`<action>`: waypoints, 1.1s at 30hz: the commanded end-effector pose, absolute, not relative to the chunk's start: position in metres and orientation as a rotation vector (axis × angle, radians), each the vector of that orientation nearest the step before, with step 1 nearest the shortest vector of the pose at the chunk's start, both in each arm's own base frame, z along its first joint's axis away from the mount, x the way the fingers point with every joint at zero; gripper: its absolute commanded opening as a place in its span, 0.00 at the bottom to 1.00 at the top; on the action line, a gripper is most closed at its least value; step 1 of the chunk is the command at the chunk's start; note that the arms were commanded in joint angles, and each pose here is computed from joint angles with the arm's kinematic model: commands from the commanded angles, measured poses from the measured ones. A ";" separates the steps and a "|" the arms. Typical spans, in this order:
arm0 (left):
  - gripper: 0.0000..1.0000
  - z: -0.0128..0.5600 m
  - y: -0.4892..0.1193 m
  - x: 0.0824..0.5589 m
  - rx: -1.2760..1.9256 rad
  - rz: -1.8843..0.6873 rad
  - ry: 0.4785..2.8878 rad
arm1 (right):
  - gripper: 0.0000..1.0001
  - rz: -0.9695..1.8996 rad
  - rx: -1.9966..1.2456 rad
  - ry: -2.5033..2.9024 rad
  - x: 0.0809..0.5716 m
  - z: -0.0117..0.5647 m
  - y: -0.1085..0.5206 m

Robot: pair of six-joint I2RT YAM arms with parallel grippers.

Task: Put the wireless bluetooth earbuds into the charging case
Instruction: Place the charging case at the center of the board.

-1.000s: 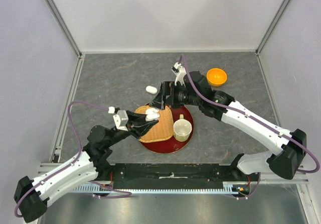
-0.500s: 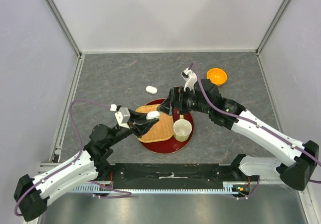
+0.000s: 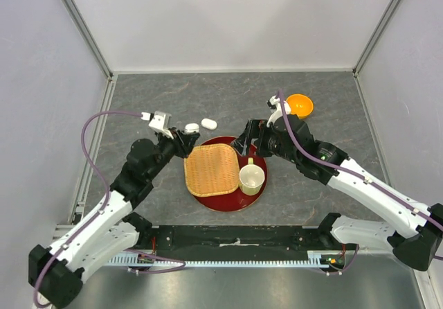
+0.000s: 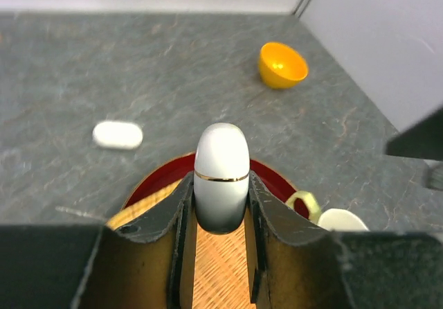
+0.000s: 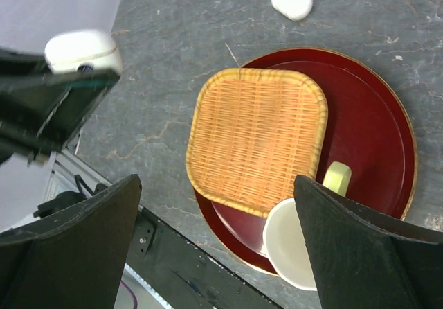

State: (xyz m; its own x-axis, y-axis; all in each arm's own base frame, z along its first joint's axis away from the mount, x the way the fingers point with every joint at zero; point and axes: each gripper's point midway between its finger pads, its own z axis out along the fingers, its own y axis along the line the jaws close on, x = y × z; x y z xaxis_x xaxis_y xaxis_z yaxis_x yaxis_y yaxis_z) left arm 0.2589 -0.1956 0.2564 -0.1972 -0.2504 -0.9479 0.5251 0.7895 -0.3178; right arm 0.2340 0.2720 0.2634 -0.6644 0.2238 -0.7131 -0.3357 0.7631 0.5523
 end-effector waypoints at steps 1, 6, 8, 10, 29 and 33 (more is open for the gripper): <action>0.02 0.228 -0.173 0.286 0.039 -0.818 1.797 | 0.98 0.822 -0.047 2.142 0.234 0.257 0.261; 0.02 0.211 -0.164 0.319 -0.006 -0.859 1.902 | 0.98 0.816 -0.041 2.135 0.231 0.258 0.255; 0.02 0.193 -0.166 0.332 -0.030 -0.869 1.969 | 0.98 0.812 -0.040 2.136 0.230 0.257 0.253; 0.02 0.195 -0.166 0.346 -0.044 -0.879 1.974 | 0.98 0.810 -0.041 2.142 0.229 0.255 0.252; 0.12 0.077 -0.175 0.419 -0.233 -1.020 2.323 | 0.98 0.776 -0.034 2.169 0.224 0.243 0.241; 0.18 0.069 -0.176 0.422 -0.242 -1.032 2.365 | 0.98 0.768 -0.038 2.177 0.225 0.240 0.242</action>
